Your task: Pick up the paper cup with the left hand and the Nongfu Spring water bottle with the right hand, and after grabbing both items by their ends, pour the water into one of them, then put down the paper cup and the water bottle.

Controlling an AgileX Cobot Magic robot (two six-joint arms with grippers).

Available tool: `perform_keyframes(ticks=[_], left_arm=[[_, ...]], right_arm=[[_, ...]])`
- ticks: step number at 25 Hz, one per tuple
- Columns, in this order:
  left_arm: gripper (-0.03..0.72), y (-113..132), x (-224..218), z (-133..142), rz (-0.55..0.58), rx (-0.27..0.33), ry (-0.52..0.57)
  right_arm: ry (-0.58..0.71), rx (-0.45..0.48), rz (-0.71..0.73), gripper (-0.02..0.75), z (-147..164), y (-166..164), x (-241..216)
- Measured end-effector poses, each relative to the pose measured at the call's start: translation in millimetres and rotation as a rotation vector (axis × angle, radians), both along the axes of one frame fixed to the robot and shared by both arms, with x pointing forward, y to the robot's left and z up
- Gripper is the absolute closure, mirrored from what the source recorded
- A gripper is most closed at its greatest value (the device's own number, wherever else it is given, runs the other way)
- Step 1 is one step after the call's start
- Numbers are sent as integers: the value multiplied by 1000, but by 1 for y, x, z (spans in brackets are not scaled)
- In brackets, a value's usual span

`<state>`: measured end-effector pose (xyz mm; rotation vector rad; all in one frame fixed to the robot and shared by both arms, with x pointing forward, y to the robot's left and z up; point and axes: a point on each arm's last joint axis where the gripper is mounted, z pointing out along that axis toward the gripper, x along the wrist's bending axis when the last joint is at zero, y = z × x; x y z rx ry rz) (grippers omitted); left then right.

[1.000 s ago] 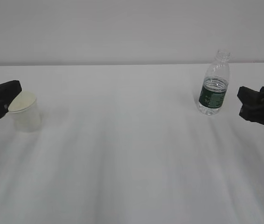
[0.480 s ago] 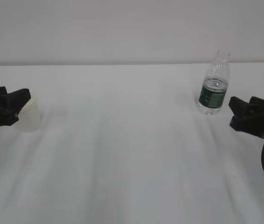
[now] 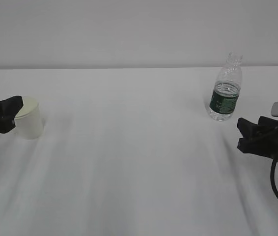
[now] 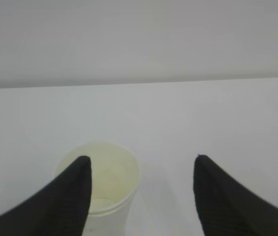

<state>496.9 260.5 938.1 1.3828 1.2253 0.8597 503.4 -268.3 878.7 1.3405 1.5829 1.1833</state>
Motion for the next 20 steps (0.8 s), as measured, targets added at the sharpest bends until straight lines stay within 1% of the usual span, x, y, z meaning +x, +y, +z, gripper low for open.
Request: perform_keyframes(ticks=[3,6,8,11,16,20], left_arm=[[214,0,0,-8,0,0,19],[214,1,-2,-17,12,-23,-3],[214,3,-6,-30,35,-26,36],[214,5,-10,-45,47,-15,101],[214,3,-10,-51,28,6,114],[214,3,-11,-56,21,14,130]], right_arm=[[10,-6,-2,283,-3,0,0],[10,-7,-25,237,-3,-2,0],[7,-5,-36,228,-3,-3,1],[-7,-5,-42,223,-1,-3,5],[-39,-19,-39,219,0,-3,18],[-21,-23,-38,179,-12,-2,28]])
